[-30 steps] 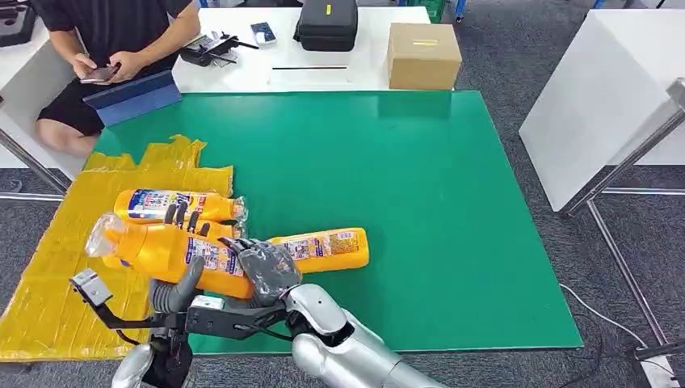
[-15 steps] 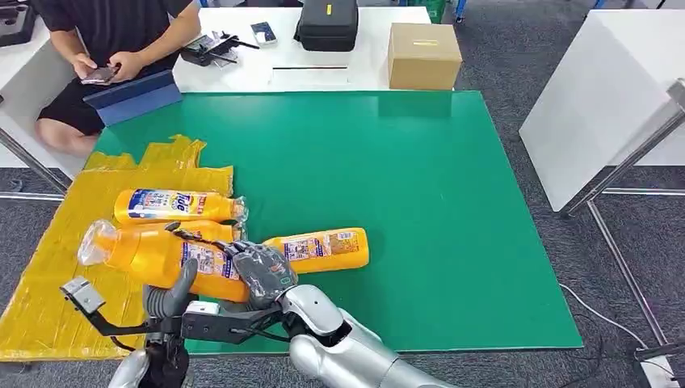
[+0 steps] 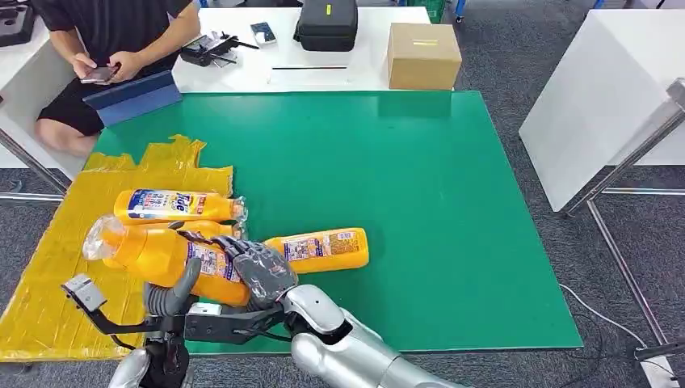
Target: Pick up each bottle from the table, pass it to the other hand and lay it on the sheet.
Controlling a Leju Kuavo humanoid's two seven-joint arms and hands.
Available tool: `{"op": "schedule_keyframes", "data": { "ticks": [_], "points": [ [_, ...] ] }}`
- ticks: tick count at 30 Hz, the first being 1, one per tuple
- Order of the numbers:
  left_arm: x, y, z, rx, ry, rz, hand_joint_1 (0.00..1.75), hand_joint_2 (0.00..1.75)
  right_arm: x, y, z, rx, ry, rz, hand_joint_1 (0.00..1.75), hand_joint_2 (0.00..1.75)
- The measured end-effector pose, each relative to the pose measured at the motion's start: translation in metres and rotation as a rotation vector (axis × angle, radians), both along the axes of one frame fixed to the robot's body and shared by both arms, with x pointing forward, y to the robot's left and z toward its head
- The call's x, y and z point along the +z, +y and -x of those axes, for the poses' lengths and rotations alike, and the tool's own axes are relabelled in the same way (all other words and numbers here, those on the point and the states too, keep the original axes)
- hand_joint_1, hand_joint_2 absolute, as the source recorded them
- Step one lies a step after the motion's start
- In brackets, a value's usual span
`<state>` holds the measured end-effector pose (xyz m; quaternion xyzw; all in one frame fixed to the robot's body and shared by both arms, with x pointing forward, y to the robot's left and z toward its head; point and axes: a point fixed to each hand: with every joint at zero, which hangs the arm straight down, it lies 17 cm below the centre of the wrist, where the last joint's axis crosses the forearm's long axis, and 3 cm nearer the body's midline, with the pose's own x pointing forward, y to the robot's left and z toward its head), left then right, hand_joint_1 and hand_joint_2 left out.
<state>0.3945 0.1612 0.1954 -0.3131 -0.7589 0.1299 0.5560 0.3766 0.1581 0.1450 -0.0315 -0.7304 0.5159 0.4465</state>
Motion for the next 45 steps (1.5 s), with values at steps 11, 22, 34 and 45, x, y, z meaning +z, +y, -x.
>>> {"op": "schedule_keyframes", "data": {
  "ticks": [11,22,34,45],
  "points": [
    [0.001,0.001,-0.001,0.005,-0.007,-0.014,1.75,1.75,0.000,-0.002,-0.003,-0.004,-0.010,0.006,0.00,0.00],
    [0.027,0.052,0.001,0.184,-0.137,-0.183,1.75,1.75,0.008,-0.077,-0.027,-0.147,-0.038,-0.040,0.00,0.00],
    [0.059,0.140,-0.028,0.742,-0.294,-0.878,1.75,1.75,0.053,-0.137,-0.029,-0.244,-0.137,-0.134,0.00,0.00],
    [0.045,0.130,-0.094,0.981,-0.401,-1.634,1.75,1.75,0.121,-0.193,-0.007,-0.289,-0.323,-0.177,0.00,0.00]
  ]
}}
